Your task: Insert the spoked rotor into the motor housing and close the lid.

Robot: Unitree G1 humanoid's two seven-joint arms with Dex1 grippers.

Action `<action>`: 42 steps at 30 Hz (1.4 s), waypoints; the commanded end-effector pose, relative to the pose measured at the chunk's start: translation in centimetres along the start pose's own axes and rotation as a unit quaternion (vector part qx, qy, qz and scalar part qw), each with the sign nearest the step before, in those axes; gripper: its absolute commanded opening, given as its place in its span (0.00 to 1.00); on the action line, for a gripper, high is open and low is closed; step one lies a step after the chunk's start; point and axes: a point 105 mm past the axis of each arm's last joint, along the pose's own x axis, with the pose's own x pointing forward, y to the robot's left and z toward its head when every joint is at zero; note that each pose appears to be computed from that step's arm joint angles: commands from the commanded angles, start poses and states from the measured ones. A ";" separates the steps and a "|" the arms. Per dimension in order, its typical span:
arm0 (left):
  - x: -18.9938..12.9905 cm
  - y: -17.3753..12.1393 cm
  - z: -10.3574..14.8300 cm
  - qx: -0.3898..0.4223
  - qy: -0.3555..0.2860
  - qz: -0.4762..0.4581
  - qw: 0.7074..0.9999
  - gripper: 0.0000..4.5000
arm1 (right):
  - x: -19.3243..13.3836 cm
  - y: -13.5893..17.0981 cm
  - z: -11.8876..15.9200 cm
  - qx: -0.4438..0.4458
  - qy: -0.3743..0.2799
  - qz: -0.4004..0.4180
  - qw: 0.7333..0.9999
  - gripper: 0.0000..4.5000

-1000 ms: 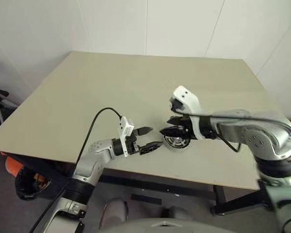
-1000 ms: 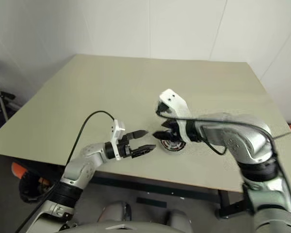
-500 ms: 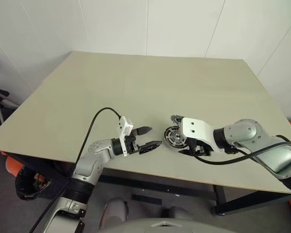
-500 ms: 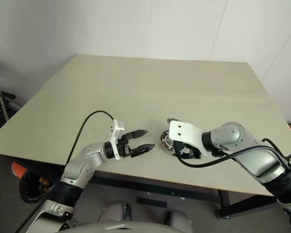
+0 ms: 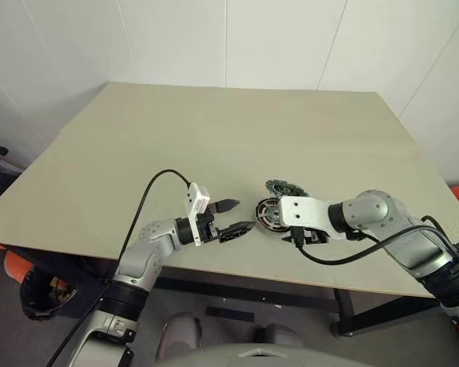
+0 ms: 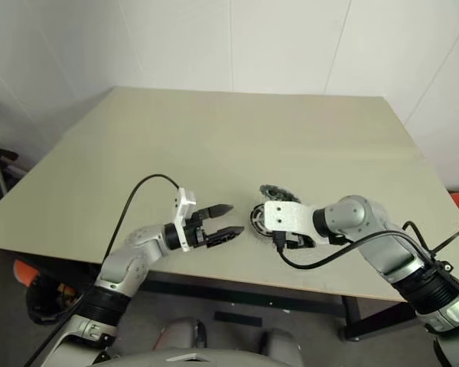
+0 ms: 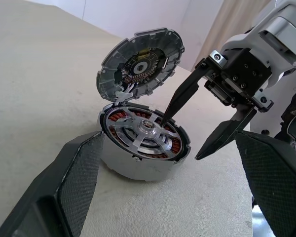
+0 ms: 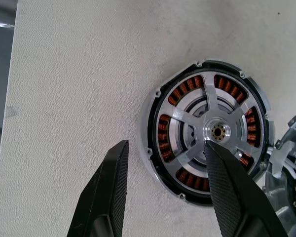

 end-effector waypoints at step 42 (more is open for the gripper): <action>0.3 -0.4 1.6 0.011 -0.022 -0.006 1.000 1.00 | -3.4 -1.1 2.4 0.354 0.010 -0.070 0.933 0.01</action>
